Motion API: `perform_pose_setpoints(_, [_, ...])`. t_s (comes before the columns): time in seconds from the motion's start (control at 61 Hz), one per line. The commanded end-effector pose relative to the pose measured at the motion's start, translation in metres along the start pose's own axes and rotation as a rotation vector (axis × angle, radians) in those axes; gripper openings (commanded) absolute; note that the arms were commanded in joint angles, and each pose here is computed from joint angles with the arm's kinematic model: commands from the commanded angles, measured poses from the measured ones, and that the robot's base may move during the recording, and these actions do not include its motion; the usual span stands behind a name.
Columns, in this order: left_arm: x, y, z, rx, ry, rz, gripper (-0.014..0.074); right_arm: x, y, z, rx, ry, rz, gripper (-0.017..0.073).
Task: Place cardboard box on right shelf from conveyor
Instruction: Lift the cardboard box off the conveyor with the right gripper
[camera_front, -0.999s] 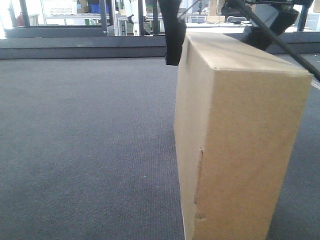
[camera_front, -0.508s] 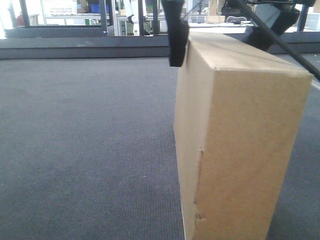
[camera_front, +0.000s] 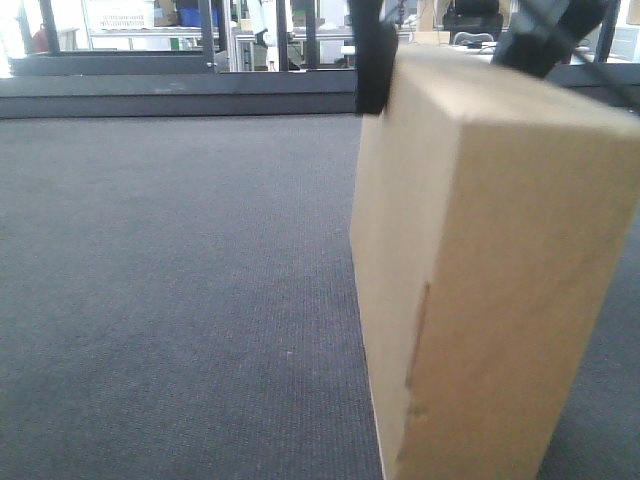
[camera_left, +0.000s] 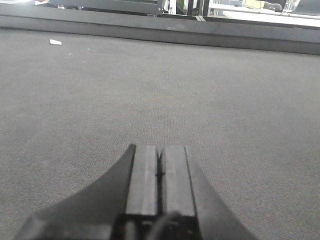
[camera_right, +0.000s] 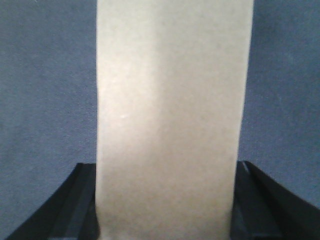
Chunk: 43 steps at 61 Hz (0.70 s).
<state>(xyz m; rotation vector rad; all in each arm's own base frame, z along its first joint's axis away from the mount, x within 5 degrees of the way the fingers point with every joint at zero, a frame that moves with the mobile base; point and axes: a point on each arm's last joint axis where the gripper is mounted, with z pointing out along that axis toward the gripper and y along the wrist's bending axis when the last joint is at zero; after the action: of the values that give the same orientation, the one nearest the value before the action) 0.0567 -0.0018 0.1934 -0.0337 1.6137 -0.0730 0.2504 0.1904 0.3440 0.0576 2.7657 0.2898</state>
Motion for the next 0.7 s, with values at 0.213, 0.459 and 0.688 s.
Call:
perform_pose_setpoints(0.213, [-0.009,0.000,-0.001,-0.001,-0.094,-0.007,-0.0119,-0.011,-0.030,-0.066,-0.087,-0.281,-0.169,0.0074])
perform_pose_setpoints(0.459, [-0.009,0.000,-0.001,-0.001,-0.094,-0.007,-0.0119,0.001,-0.079,-0.081,-0.074,-0.449,-0.158,0.0074])
perform_pose_setpoints(0.688, [-0.009,0.000,-0.001,-0.001,-0.094,-0.007,-0.0119,0.020,-0.126,-0.093,-0.009,-0.646,-0.255,0.0074])
